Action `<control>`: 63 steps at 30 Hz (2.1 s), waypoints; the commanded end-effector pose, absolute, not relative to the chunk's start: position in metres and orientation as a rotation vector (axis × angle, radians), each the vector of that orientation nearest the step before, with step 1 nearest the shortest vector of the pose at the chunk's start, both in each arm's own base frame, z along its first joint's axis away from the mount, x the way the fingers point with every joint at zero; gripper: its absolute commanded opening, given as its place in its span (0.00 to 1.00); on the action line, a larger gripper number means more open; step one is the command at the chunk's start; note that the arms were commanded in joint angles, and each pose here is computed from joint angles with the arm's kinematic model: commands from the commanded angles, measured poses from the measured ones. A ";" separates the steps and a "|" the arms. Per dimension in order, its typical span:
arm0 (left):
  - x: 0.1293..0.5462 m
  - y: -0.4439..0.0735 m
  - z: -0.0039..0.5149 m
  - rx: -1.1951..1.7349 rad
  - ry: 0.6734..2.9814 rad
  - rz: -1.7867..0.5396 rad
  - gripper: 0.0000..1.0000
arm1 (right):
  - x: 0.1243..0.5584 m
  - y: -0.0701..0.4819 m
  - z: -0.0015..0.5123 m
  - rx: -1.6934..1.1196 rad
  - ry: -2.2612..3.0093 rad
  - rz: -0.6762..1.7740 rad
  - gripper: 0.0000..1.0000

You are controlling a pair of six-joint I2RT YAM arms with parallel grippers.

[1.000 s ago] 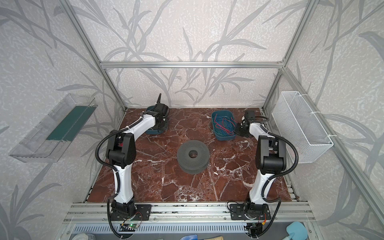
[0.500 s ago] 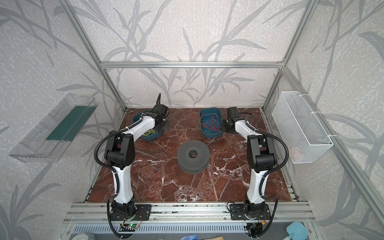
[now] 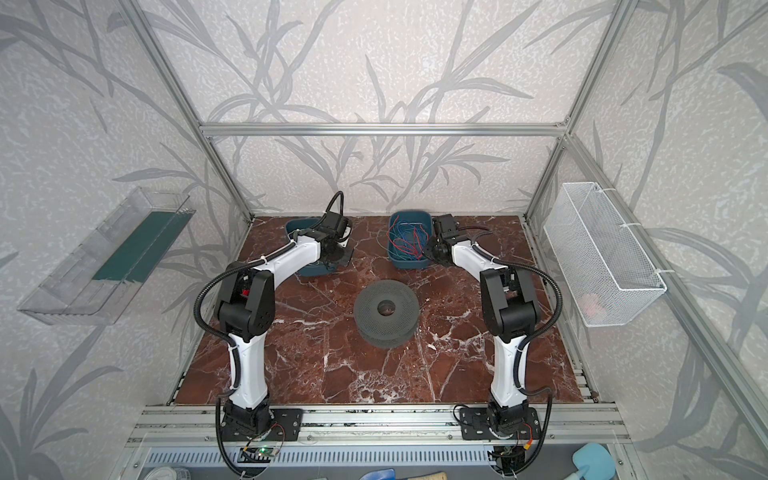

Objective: Wrap the cables
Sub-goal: 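Drag both teal tubs toward each other until they sit side by side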

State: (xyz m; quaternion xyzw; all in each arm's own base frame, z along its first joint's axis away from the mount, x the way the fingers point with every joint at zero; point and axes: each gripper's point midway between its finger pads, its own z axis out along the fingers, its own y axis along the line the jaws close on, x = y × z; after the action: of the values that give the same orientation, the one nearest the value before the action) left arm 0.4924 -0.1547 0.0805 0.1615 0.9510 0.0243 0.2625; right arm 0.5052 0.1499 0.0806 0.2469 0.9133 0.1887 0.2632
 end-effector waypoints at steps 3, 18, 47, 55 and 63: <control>0.474 -0.163 0.073 0.561 2.584 0.010 0.00 | 0.519 0.168 0.101 0.697 2.374 0.583 0.00; 0.462 -0.159 0.093 0.555 2.470 0.003 0.00 | 0.517 0.196 0.099 0.671 2.382 0.666 0.00; 0.362 -0.065 0.109 -0.347 2.386 0.040 0.00 | 0.514 0.219 0.107 0.564 2.424 0.675 0.03; 0.392 -0.090 0.053 -0.337 2.497 -0.132 0.00 | 0.518 0.244 0.102 0.480 2.464 0.661 0.04; 0.442 -0.115 0.042 -0.250 2.506 -0.206 0.00 | 0.531 0.257 0.100 0.449 2.471 0.669 0.05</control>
State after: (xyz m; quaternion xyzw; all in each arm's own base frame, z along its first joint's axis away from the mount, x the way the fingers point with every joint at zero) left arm 0.4229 -0.1060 0.0359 -0.0998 0.9510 -0.0546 0.2874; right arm 0.5226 0.2499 0.0888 0.1784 0.9196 0.2384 0.2561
